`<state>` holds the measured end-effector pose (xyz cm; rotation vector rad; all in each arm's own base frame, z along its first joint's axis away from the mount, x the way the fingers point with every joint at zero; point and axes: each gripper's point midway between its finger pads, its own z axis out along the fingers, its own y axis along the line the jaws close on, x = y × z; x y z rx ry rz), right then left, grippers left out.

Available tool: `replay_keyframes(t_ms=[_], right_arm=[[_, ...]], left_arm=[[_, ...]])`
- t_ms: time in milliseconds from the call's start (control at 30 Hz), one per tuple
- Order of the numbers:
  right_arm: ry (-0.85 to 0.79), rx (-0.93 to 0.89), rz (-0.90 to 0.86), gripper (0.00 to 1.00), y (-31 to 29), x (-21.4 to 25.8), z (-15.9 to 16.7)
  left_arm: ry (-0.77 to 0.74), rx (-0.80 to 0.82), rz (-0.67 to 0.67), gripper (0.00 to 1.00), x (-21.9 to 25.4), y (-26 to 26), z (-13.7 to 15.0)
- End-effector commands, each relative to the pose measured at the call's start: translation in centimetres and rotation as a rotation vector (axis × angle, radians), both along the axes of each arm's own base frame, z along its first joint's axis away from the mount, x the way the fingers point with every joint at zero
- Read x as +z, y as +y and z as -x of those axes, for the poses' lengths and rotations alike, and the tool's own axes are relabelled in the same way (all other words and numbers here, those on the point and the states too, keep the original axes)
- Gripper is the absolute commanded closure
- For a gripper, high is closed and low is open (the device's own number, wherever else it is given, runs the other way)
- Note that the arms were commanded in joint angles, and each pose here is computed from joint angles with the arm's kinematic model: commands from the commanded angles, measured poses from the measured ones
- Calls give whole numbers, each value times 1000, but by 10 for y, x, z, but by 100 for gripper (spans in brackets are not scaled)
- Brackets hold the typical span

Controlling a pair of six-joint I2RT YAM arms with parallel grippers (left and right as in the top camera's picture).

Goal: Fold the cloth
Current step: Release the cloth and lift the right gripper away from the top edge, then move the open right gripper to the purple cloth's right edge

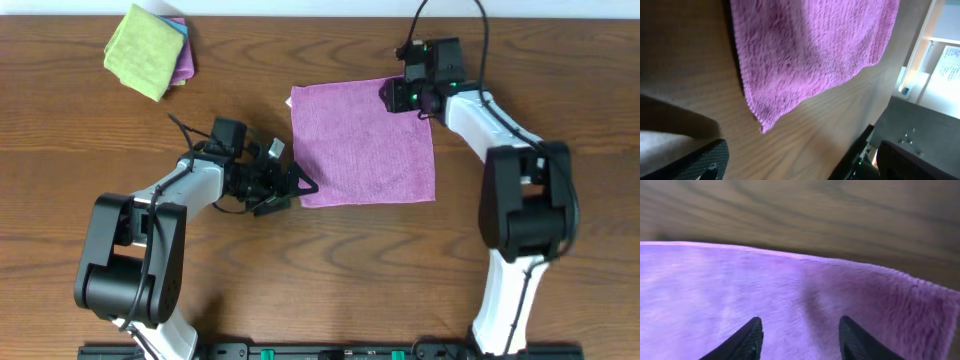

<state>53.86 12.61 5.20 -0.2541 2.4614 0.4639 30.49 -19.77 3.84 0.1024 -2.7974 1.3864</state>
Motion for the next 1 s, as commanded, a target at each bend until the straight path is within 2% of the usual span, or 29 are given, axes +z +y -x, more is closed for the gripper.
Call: replay_keyframes(t_ms=[0, 167, 267, 367, 533, 767, 967], right_arm=[[-140, 57, -78, 46, 16, 98, 3], [-151, 73, 49, 46, -11, 152, 46], [-66, 68, 143, 49, -33, 161, 86], [115, 86, 173, 59, -50, 146, 133], [382, 43, 99, 54, -75, 92, 192], [317, 39, -118, 45, -71, 42, 224], [339, -25, -159, 47, -68, 1, 237]], left_arm=[[-92, 2, 12, 4, 19, -2, -20], [-165, -1, 64, 4, 31, -8, -34], [-184, 25, 74, 5, 35, -10, -42], [-184, 46, 77, 5, 36, -10, -47], [-175, 8, 59, 5, 31, -8, -37], [-113, -31, -29, 4, 13, 3, -16], [-112, -29, -48, 4, 10, 4, -16]])
